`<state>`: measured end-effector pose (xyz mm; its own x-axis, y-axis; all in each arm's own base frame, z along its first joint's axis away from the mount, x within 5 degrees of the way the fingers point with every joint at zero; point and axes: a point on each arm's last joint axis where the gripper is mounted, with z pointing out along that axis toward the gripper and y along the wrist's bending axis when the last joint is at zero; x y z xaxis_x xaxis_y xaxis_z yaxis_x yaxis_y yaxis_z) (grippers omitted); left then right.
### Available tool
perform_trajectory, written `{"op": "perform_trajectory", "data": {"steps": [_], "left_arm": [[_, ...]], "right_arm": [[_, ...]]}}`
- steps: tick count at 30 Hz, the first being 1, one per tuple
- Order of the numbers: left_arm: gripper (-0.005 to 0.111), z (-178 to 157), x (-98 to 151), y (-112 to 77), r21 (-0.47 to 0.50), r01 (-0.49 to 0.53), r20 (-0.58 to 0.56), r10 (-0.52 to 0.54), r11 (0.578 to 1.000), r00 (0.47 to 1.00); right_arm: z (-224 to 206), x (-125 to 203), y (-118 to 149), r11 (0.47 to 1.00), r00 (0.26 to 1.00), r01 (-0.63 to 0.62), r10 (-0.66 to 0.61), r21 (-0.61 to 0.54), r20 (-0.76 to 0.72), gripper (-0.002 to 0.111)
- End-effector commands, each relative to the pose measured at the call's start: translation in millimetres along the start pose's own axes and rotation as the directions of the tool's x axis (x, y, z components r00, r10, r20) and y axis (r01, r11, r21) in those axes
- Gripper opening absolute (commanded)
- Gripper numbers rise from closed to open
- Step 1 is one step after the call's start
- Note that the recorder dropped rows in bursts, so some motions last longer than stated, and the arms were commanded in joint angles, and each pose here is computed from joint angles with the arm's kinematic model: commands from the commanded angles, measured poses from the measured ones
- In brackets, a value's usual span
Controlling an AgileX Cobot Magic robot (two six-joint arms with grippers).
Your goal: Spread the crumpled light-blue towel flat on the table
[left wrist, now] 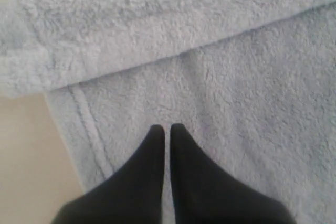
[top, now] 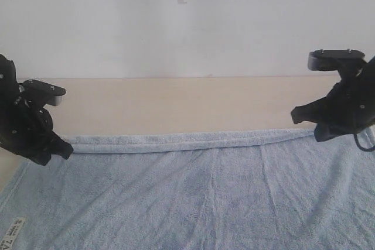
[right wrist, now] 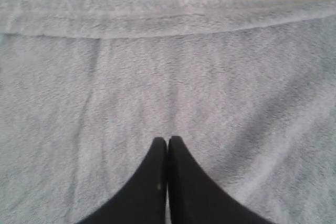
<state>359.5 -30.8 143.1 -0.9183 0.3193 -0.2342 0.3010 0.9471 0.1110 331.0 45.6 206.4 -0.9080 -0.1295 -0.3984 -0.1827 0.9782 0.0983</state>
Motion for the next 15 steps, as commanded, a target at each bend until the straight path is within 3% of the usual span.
{"op": "perform_trajectory", "data": {"steps": [1, 7, 15], "left_arm": [[0.004, 11, -6, 1.6, -0.016, 0.012, 0.071, -0.011, 1.000, 0.997], [0.004, 18, -13, 1.9, -0.023, 0.012, 0.146, -0.008, 1.000, 0.989], [0.004, 22, -26, 3.5, -0.036, 0.014, 0.258, -0.004, 0.999, 0.966]], "right_arm": [[1, -2, 23, 0.994, 0.995, 0.099, -0.099, -0.038, 0.011, 0.000], [2, 0, 44, 0.984, 0.986, 0.165, -0.164, -0.062, 0.009, 0.000], [2, -1, 44, 0.985, 0.987, 0.163, -0.162, -0.061, 0.018, 0.000]]}}
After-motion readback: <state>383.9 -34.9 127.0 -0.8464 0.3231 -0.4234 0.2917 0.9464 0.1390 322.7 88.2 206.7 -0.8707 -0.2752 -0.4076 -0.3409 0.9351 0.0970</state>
